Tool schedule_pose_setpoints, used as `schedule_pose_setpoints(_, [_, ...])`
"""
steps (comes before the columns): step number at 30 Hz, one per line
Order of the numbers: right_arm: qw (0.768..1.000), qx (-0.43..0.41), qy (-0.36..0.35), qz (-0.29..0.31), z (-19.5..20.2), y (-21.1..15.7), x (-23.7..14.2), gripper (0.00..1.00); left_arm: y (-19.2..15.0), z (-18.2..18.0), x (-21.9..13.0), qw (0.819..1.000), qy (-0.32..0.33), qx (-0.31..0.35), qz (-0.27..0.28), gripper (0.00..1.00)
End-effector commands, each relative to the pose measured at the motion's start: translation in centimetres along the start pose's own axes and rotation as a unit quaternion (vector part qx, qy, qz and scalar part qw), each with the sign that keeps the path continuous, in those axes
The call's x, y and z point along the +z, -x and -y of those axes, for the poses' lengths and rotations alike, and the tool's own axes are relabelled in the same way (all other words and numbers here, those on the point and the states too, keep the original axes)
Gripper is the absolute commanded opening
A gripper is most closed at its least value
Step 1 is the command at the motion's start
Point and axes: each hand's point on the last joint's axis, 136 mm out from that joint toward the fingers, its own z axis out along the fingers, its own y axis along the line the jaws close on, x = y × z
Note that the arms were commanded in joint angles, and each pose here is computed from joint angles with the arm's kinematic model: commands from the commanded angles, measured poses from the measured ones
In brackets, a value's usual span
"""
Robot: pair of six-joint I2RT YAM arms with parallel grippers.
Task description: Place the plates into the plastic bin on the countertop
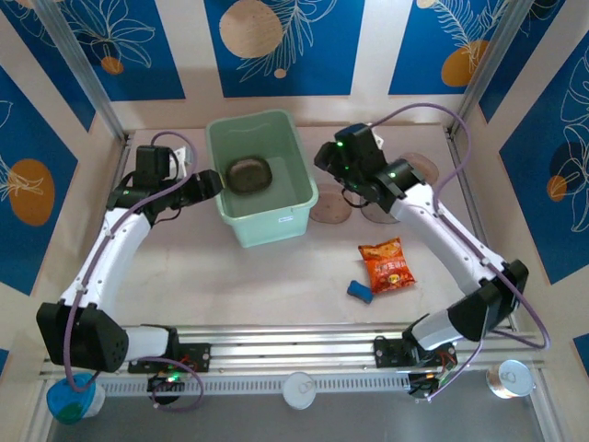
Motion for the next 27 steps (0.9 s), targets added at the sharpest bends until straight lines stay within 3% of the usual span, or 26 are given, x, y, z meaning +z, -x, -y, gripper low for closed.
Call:
schedule_pose_setpoints(1, [0.998,-0.023,0.001,-0.053,2.9,-0.7,0.3,0.79,0.3,0.0,0.8,1.0,0.016,0.001,0.005,0.74])
schedule_pose_setpoints(6, [0.99,0.014,-0.024,-0.137,9.0,-2.9,1.8,0.76,-0.5,-0.1,1.4,1.0,0.021,0.001,-0.007,0.74])
schedule_pose_setpoints(11, [0.978,0.046,-0.027,-0.201,12.4,-5.4,3.6,0.72,-1.1,-0.2,1.7,0.999,0.03,0.004,-0.017,0.74])
schedule_pose_setpoints(20, [0.962,0.044,-0.049,-0.265,14.2,-7.8,6.3,0.6,-1.4,-0.2,1.4,0.999,0.033,0.012,-0.012,0.74])
schedule_pose_setpoints(27, [0.958,0.044,-0.056,-0.278,14.4,-8.6,7.3,0.58,-1.6,-0.2,1.4,0.999,0.032,0.021,-0.013,0.74])
